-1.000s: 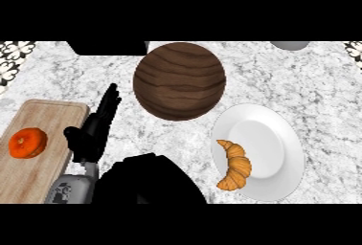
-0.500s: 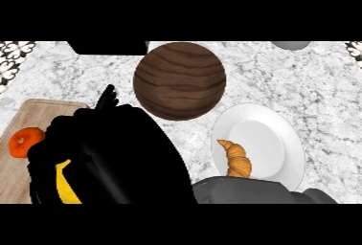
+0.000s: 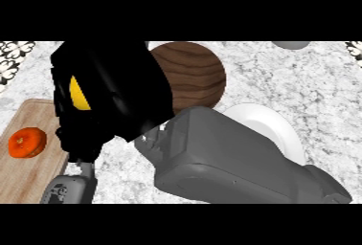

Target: Pick the lemon from the plate and place it in the bowl

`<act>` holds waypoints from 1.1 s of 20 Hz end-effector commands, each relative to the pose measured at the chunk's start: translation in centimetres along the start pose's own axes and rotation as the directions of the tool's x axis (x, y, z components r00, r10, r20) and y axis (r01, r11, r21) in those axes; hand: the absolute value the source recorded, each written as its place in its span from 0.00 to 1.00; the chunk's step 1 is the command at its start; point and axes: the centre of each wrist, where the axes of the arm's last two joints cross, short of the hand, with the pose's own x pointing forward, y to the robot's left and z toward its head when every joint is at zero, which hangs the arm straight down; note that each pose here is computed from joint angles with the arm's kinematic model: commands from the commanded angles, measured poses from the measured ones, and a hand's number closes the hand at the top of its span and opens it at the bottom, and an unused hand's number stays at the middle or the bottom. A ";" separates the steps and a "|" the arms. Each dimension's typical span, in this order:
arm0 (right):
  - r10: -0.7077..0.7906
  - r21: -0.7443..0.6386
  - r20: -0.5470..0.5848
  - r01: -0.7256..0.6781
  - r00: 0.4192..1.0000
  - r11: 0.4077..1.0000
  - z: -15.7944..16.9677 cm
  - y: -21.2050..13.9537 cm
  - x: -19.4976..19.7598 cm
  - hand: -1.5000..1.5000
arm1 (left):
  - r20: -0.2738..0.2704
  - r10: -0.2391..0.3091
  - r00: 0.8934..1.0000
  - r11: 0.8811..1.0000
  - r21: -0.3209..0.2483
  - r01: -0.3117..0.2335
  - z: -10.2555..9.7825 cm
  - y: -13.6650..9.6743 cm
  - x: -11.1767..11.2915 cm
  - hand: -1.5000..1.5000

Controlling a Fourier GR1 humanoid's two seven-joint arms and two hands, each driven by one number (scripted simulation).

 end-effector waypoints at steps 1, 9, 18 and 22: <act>0.161 -0.011 -0.042 -0.161 0.986 0.987 -2.4 0.8 -2.3 1.00 | 0.014 -0.003 1.000 1.000 0.010 0.003 0.8 -0.6 -1.1 0.50; 0.263 -0.040 -0.125 -0.270 0.957 0.962 -5.8 0.9 -10.1 1.00 | 0.007 -0.011 1.000 1.000 0.001 0.011 -1.1 -0.3 0.3 0.50; 0.317 0.000 -0.198 -0.324 0.928 0.946 -5.4 1.4 -19.4 1.00 | 0.008 -0.004 1.000 1.000 -0.023 0.005 -0.2 -0.2 1.9 0.50; 0.277 0.119 -0.215 -0.256 0.936 0.959 -5.6 1.5 -20.5 1.00 | 0.024 -0.002 1.000 1.000 -0.007 0.002 -0.1 -0.3 0.6 0.50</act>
